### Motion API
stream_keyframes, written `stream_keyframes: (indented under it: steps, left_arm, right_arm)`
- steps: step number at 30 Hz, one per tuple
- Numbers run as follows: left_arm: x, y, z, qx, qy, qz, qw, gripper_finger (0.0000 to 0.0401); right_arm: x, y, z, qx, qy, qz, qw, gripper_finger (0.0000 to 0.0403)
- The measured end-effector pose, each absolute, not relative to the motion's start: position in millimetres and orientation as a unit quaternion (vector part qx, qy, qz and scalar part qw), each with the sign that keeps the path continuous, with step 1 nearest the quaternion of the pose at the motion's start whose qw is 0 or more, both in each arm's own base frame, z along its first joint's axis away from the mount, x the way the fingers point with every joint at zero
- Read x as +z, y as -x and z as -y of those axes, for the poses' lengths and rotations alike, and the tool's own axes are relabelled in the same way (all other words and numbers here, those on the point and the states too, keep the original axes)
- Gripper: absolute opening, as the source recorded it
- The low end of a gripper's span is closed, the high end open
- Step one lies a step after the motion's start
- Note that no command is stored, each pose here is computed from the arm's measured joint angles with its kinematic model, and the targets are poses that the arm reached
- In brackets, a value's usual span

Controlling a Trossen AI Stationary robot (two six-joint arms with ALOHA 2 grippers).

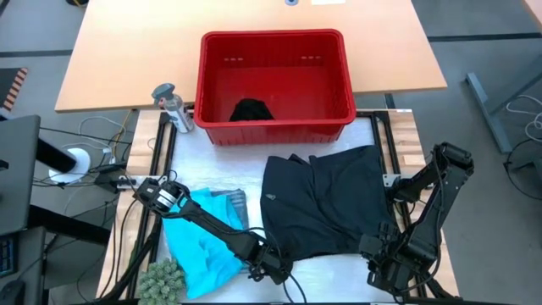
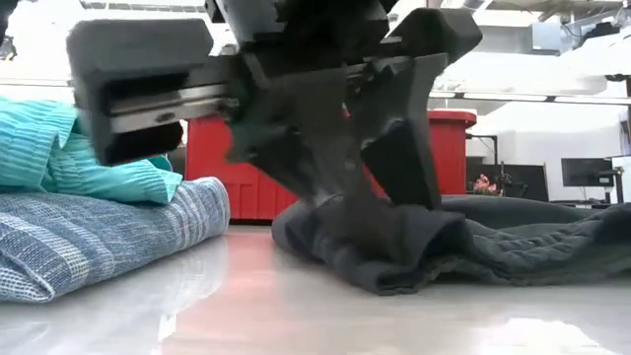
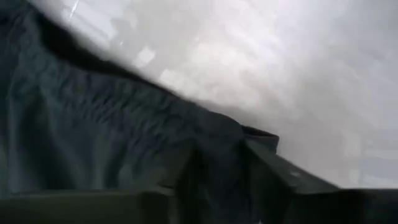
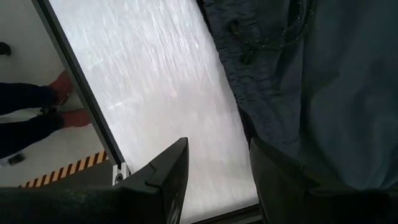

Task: Fold Laundry from Bin
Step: Fold the black shorts from the red organizer bin

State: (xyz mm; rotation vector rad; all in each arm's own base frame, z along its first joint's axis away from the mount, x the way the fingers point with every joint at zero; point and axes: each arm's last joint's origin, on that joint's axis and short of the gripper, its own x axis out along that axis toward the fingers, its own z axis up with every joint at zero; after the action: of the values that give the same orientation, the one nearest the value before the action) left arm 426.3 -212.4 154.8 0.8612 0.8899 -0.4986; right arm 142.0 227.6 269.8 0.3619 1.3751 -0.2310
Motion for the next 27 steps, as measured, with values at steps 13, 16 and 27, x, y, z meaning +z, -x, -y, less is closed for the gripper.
stream_keyframes:
  steps: [13,16,27]
  left_arm:
    - [203.4,-427.1,204.2,-0.133,-0.388,-0.485,0.772,0.0004]
    - [226.8,-425.2,201.7,-0.127,-0.368,-0.504,0.771,0.0002]
    - [281.8,-383.5,180.9,-0.200,-0.358,-0.616,0.673,0.0001]
  right_arm:
    - [274.4,-140.6,-231.0,-0.104,-0.157,-0.592,0.783,0.0196]
    - [277.9,-138.2,-232.9,-0.097,-0.138,-0.574,0.801,0.0196]
    - [273.0,-139.6,-240.3,-0.060,-0.099,-0.585,0.803,0.0196]
